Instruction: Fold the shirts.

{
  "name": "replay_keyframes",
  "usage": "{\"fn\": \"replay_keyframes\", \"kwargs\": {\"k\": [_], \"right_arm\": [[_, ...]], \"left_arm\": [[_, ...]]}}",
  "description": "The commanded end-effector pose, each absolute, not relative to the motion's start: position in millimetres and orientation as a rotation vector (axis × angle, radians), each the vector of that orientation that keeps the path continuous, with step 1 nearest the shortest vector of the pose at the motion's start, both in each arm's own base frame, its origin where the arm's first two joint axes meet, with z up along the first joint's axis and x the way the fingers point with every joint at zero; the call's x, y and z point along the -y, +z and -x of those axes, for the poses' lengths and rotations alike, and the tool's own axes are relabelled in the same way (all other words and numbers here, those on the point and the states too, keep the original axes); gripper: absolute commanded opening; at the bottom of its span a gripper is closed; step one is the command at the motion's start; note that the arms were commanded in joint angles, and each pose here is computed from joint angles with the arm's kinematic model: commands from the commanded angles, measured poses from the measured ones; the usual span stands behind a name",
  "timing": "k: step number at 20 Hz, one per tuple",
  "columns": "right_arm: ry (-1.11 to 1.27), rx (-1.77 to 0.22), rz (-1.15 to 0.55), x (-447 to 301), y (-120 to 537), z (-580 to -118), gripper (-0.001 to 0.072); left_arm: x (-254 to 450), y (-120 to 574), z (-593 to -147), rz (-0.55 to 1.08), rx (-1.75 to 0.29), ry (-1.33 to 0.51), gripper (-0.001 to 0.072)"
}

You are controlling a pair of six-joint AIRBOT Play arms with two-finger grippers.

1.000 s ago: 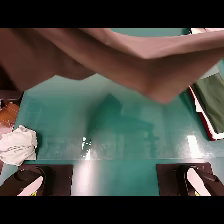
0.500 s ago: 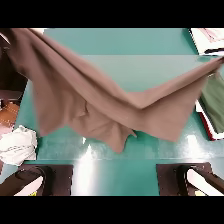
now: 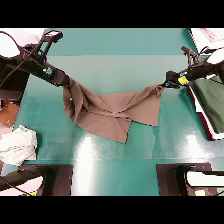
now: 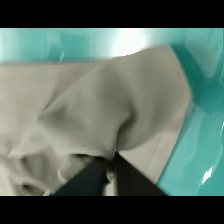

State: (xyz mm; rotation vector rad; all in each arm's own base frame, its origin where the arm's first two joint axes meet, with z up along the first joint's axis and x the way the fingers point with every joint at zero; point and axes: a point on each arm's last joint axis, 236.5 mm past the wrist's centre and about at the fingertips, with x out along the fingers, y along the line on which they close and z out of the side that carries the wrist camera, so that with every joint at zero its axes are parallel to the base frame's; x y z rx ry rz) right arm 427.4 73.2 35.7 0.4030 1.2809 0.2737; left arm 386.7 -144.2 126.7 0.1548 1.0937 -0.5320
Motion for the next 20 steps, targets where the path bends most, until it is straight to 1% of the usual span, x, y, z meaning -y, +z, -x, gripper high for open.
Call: {"fn": "replay_keyframes", "kwargs": {"k": [1, 2, 5, 7, 10, 12, 14, 16, 20], "right_arm": [[0.242, -1.243, -0.408, -50.3, 28.0, -443.3, 0.0449], [0.237, -1.269, -0.417, -38.8, 32.2, -435.8, 0.0497], [0.241, -1.337, -0.427, -12.9, 37.2, -403.6, 0.0492], [0.203, -1.379, -0.479, -2.7, 23.9, -374.7, 0.0492], [0.198, -1.494, -0.589, -17.4, -15.2, -318.0, 0.0492], [0.263, -1.520, -0.693, -46.6, -34.1, -293.6, 0.0492], [0.284, -1.537, -0.738, -67.0, -52.7, -277.8, 0.0490], [0.271, -1.549, -0.715, -78.3, -71.5, -270.2, 0.0449], [0.273, -1.525, -0.651, -94.1, -84.9, -273.0, 0.0449]], "left_arm": [[140.2, 115.1, -401.1, -0.174, -1.075, -0.505, 0.0027], [136.4, 113.9, -401.3, -0.187, -1.080, -0.494, 0.0027], [131.0, 111.6, -400.1, -0.206, -1.093, -0.479, 0.0027], [131.1, 111.5, -400.3, -0.206, -1.092, -0.479, 0.0027], [131.3, 111.6, -400.4, -0.202, -1.093, -0.477, 0.0027], [132.0, 111.9, -400.7, -0.196, -1.091, -0.478, 0.0027], [132.9, 112.2, -400.6, -0.193, -1.090, -0.480, 0.0027], [133.0, 112.1, -400.4, -0.193, -1.091, -0.481, 0.0027], [132.9, 111.9, -400.0, -0.194, -1.093, -0.481, 0.0027]]}}
